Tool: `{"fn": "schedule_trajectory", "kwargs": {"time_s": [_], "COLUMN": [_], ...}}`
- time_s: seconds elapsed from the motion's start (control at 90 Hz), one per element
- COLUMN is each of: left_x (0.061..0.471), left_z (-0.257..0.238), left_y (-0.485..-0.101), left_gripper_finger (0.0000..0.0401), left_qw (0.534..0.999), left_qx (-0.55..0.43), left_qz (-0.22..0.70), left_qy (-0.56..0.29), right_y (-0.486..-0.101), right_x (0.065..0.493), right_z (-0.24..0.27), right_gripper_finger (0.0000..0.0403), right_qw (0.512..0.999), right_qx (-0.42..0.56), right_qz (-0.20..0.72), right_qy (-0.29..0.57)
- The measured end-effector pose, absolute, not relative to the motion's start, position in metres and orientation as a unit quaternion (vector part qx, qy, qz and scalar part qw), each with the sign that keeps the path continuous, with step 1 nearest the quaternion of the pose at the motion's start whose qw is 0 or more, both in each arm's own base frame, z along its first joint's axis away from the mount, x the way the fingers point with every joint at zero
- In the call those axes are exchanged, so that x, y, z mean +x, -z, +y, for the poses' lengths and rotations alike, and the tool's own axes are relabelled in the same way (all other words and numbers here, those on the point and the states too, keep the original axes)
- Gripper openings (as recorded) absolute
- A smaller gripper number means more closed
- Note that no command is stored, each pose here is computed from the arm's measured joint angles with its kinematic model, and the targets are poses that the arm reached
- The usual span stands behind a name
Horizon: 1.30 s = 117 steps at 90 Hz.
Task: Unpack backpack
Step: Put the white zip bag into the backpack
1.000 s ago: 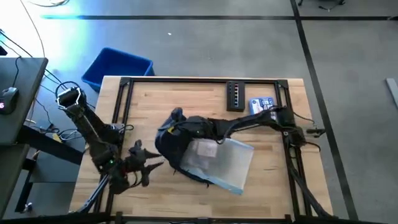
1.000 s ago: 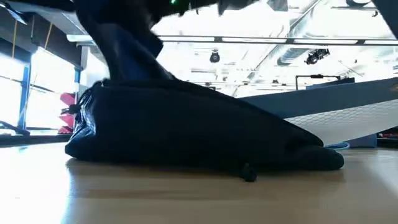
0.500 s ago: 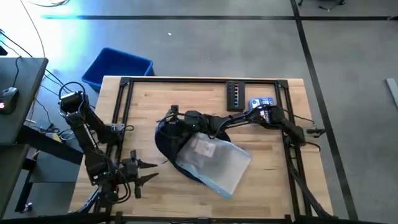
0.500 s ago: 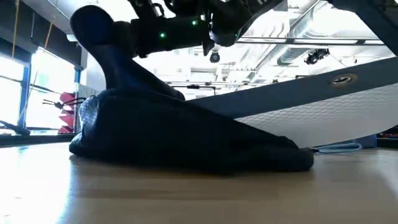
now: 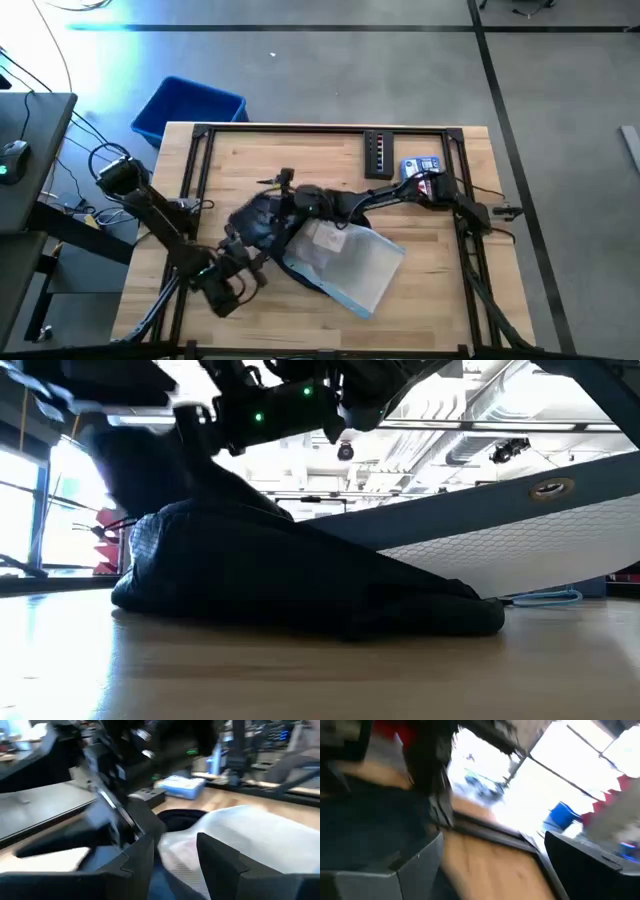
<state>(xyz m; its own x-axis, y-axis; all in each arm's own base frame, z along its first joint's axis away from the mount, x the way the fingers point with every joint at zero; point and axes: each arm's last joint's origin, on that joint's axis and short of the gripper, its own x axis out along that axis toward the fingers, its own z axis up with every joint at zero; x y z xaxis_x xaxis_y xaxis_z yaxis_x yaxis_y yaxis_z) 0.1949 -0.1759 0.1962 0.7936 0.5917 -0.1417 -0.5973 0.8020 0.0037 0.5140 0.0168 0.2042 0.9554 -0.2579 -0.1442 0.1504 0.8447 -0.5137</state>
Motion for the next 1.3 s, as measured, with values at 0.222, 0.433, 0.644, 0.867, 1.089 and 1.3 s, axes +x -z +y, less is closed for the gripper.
{"fn": "schedule_trajectory", "kwargs": {"time_s": [0.222, 0.433, 0.644, 0.867, 1.089, 1.3], "left_x": [0.198, 0.192, 0.189, 0.186, 0.187, 0.191], "left_z": [-0.159, -0.158, -0.152, -0.147, -0.149, -0.152], "left_y": [-0.188, -0.186, -0.176, -0.165, -0.164, -0.166], "left_gripper_finger": [0.0129, 0.0129, 0.0129, 0.0129, 0.0129, 0.0129], "left_qw": [0.936, 0.934, 0.930, 0.925, 0.927, 0.931], "left_qx": [-0.044, -0.055, -0.061, -0.078, -0.093, -0.095], "left_qz": [0.122, 0.135, 0.138, 0.149, 0.150, 0.147], "left_qy": [-0.328, -0.327, -0.336, -0.340, -0.331, -0.321], "right_y": [-0.240, -0.300, -0.326, -0.284, -0.236, -0.187], "right_x": [0.492, 0.438, 0.386, 0.365, 0.349, 0.331], "right_z": [0.041, 0.061, 0.074, 0.105, 0.122, 0.102], "right_gripper_finger": [0.0312, 0.0287, 0.0279, 0.0279, 0.0280, 0.0309], "right_qw": [0.908, 0.897, 0.914, 0.872, 0.865, 0.829], "right_qx": [-0.341, -0.346, -0.179, -0.074, -0.022, 0.012], "right_qz": [0.183, 0.263, 0.350, 0.480, 0.501, 0.553], "right_qy": [0.163, 0.076, -0.096, -0.066, 0.020, 0.083]}}
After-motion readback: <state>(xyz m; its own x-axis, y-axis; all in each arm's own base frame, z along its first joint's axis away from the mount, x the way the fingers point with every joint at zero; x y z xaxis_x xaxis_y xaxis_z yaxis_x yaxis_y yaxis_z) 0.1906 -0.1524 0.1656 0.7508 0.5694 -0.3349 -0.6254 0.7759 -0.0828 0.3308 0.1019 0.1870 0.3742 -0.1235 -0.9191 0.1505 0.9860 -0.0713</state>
